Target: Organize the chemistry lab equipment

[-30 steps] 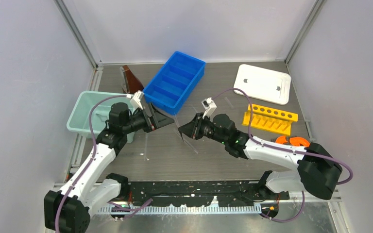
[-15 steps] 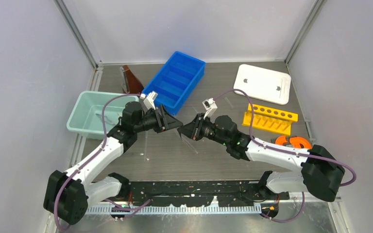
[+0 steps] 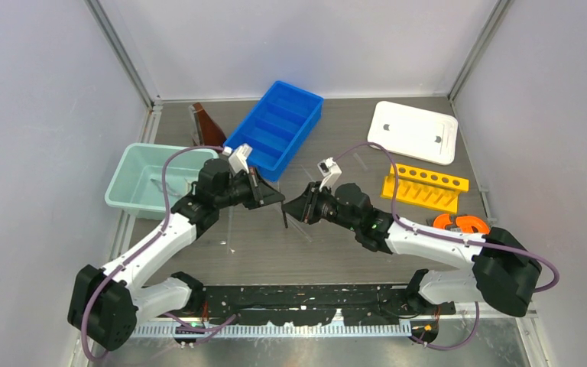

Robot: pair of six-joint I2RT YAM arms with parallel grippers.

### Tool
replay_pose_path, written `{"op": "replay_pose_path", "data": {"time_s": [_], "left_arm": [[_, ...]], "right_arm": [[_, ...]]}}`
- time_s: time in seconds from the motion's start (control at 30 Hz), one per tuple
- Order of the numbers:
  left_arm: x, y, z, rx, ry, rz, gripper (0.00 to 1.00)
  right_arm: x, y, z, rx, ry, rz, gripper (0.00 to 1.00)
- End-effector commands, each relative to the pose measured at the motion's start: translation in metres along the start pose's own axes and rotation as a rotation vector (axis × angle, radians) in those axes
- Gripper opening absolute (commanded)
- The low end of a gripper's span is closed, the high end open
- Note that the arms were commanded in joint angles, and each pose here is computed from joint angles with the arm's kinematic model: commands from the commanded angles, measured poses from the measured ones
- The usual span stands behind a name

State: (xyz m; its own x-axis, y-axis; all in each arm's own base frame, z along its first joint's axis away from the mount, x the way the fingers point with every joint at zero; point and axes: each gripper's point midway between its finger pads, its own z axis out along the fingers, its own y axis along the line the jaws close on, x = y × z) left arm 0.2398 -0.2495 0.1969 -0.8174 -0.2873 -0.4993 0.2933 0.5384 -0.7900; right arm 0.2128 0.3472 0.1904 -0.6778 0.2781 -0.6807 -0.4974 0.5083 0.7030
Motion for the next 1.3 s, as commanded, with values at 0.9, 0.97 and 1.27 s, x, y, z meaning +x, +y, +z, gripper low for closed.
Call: {"op": "replay_pose_path", "data": {"time_s": [0.9,0.97,1.27], "left_arm": [[-0.123,0.030,-0.115,-0.732,-0.382,0.406,0.00],[-0.141,0.032,-0.138,-0.831,-0.456,0.433,0.00],[-0.187,0.079,-0.208,-1.243,-0.757,0.437,0.00]], "right_arm": [[-0.027,-0.066,-0.064,0.340,-0.166,-0.136,1.00],[-0.027,-0.065,-0.065,0.338,-0.160,-0.134,1.00],[-0.027,-0.062,-0.070,0.327,-0.170,-0.112,1.00]]}}
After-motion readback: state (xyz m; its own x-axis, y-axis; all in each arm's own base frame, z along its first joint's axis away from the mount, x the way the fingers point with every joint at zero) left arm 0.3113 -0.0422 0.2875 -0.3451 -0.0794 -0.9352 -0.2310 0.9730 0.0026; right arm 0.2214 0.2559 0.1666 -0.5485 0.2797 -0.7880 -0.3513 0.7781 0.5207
